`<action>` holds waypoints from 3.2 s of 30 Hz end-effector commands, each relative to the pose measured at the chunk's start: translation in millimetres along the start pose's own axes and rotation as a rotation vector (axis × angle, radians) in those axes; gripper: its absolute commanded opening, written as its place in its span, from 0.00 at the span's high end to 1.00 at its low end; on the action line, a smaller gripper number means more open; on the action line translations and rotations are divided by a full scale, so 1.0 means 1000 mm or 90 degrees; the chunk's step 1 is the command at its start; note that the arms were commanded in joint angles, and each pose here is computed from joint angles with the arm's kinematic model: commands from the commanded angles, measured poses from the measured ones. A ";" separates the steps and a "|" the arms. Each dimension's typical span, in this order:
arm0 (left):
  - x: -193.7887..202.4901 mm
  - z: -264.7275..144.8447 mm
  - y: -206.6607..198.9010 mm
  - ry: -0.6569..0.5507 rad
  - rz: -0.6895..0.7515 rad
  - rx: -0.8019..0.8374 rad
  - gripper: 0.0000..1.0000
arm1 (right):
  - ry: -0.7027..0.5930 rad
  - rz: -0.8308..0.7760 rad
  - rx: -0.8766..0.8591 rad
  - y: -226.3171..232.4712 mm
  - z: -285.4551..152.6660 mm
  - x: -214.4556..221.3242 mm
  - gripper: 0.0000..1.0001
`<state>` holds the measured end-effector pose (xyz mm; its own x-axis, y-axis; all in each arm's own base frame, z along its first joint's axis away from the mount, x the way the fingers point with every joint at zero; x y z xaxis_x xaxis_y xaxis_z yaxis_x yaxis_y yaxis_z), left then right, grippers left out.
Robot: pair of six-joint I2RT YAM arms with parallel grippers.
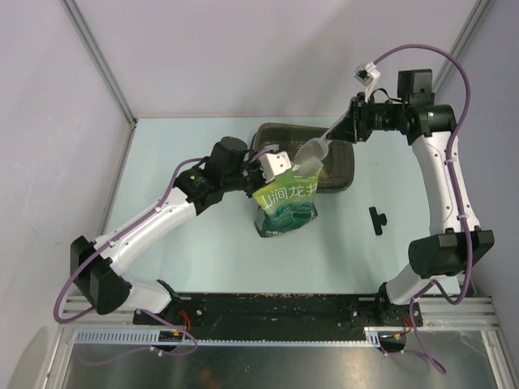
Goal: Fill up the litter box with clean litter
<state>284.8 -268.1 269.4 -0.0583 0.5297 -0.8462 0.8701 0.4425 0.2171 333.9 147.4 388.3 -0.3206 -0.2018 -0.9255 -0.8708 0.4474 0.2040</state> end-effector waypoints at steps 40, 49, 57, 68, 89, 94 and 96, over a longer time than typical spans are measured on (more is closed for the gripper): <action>-0.068 -0.033 -0.027 -0.167 0.032 0.034 1.00 | 0.223 0.047 0.181 0.024 0.064 0.073 1.00; -0.057 -0.026 -0.025 -0.154 0.032 0.013 1.00 | 0.195 0.044 0.256 0.012 0.083 0.108 1.00; -0.032 -0.018 -0.027 -0.115 0.053 0.009 1.00 | 0.220 0.166 0.129 0.010 0.125 0.166 1.00; -0.021 -0.012 -0.025 -0.114 0.153 0.003 1.00 | 0.097 0.456 -0.132 0.015 0.118 0.134 1.00; -0.061 -0.036 -0.017 -0.182 0.187 -0.020 1.00 | -0.022 0.565 -0.189 -0.025 0.033 0.100 1.00; -0.054 -0.037 -0.015 -0.170 0.181 -0.031 1.00 | -0.033 0.573 -0.238 -0.025 0.047 0.089 1.00; -0.053 -0.038 -0.014 -0.169 0.182 -0.036 1.00 | -0.056 0.559 -0.216 -0.035 0.028 0.085 1.00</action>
<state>260.5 -274.5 270.5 0.1693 0.5567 -0.8133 0.8655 0.3108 0.3929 349.4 155.8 261.0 -0.9236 0.1640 -0.3465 -0.3169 0.1822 0.9308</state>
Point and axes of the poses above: each gripper's point midway between its finger pads, its own z axis out along the fingers, its own y axis along the line the jaws close on, x = y × z, the point moved 3 cm from there along -z, back along the fingers, and after that the axes turned 9 degrees about -z, right-handed, at the moved point
